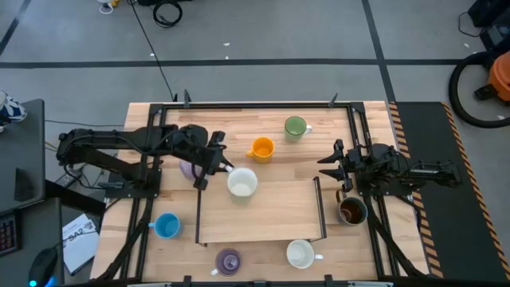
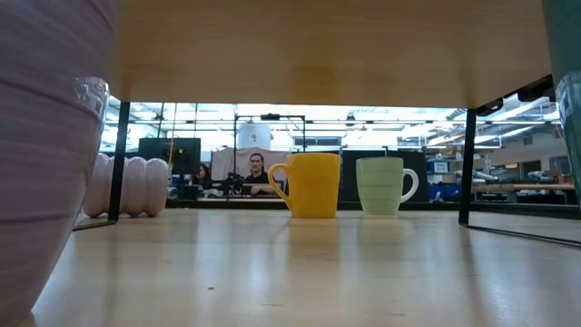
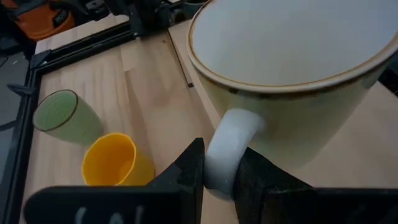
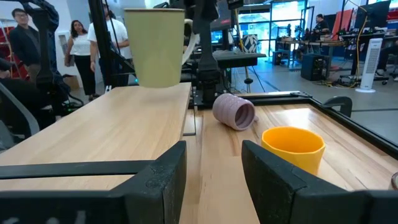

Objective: Place coffee mugs
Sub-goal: Put the white green mug on the shelf

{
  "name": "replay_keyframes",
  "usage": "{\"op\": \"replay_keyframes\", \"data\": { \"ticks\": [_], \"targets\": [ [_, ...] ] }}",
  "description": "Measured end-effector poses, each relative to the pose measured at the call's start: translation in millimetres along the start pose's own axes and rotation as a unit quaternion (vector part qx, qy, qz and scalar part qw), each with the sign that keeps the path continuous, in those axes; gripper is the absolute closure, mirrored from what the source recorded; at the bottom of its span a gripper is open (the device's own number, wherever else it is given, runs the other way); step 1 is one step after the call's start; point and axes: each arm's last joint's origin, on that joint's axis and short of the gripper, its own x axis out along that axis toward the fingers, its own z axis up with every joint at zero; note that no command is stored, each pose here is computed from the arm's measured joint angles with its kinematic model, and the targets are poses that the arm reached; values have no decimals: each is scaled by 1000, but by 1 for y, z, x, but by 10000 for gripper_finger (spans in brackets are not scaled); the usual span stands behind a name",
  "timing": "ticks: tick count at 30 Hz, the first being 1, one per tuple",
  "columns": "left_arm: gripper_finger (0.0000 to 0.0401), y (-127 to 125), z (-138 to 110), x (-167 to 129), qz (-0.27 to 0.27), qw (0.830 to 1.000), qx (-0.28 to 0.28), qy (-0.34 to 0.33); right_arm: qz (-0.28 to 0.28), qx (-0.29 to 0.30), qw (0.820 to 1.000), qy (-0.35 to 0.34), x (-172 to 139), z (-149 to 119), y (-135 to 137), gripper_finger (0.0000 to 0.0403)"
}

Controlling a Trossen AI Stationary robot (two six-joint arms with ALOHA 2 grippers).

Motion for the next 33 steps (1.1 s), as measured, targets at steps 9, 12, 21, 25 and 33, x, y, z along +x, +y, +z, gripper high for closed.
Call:
{"op": "replay_keyframes", "data": {
  "ticks": [9, 12, 21, 25, 33],
  "targets": [
    [341, -13, -11, 12, 13, 1000, -4, 27, 0, 0, 1000, 0, 0, 0, 0, 242],
    [341, -14, -12, 15, 20, 1000, -6, 23, 0, 0, 1000, 0, 0, 0, 0, 242],
    [323, -14, -13, 15, 18, 1000, -3, 26, 0, 0, 1000, 0, 0, 0, 0, 242],
    [320, -15, -13, 15, 16, 999, -3, 27, 0, 0, 1000, 0, 0, 0, 0, 242],
    [316, -14, -13, 15, 16, 999, -3, 28, 0, 0, 1000, -1, 0, 0, 0, 242]
  ]
}}
